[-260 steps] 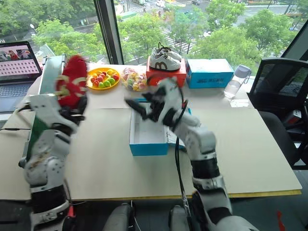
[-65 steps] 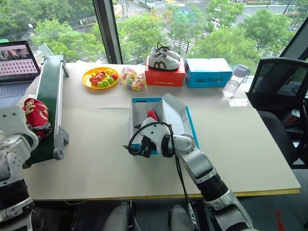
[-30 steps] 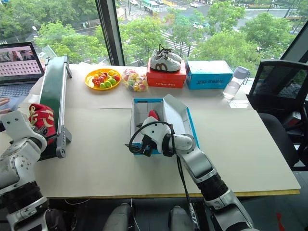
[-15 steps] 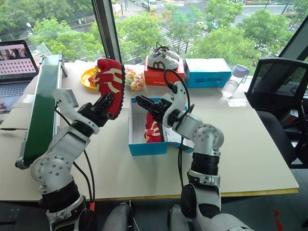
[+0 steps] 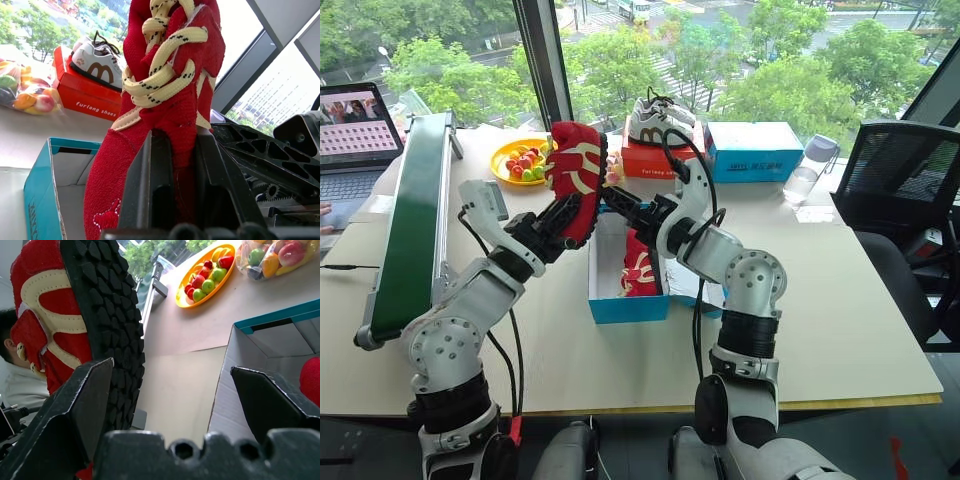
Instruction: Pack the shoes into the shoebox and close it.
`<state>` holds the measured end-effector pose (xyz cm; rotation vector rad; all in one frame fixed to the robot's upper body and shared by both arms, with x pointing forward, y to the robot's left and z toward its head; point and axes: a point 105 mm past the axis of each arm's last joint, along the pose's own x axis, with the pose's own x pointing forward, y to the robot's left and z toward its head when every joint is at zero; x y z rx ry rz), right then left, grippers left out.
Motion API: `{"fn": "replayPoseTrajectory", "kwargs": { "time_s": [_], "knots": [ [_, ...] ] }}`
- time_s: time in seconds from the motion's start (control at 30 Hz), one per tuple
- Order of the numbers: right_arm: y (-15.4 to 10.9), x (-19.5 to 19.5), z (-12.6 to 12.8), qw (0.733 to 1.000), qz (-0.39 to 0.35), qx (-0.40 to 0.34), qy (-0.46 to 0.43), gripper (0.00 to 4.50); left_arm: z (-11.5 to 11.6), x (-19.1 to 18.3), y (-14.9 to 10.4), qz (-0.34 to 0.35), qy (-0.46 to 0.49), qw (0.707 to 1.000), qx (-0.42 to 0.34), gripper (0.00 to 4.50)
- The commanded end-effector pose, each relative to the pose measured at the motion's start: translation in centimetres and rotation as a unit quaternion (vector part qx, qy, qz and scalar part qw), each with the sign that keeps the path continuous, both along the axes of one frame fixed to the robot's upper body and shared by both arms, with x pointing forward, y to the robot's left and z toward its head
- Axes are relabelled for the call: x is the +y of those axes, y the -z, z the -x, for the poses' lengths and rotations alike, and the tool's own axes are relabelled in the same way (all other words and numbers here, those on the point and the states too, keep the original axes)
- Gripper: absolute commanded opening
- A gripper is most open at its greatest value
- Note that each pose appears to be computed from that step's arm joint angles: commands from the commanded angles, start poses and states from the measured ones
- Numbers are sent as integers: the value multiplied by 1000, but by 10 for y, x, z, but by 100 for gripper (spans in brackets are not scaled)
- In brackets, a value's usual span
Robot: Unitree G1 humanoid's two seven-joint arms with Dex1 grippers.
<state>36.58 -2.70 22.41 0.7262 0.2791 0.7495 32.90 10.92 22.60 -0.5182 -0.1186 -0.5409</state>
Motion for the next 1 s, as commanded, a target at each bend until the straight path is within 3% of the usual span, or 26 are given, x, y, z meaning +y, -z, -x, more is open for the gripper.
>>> {"fn": "replayPoseTrajectory", "kwargs": {
  "time_s": [0.03,0.23,0.7,1.0],
  "knots": [
    [-42,25,14,996,-45,-55,-50,450,15,-43,0,-13,94,995,-10,31],
    [-51,24,17,993,-75,-57,-65,450,8,-27,2,-12,66,998,-5,31],
    [-41,22,15,995,-62,-47,-61,450,0,11,9,-26,-4,1000,8,31],
    [-34,25,12,996,-41,-44,-59,450,7,-7,9,-29,23,999,5,31]
  ]
}}
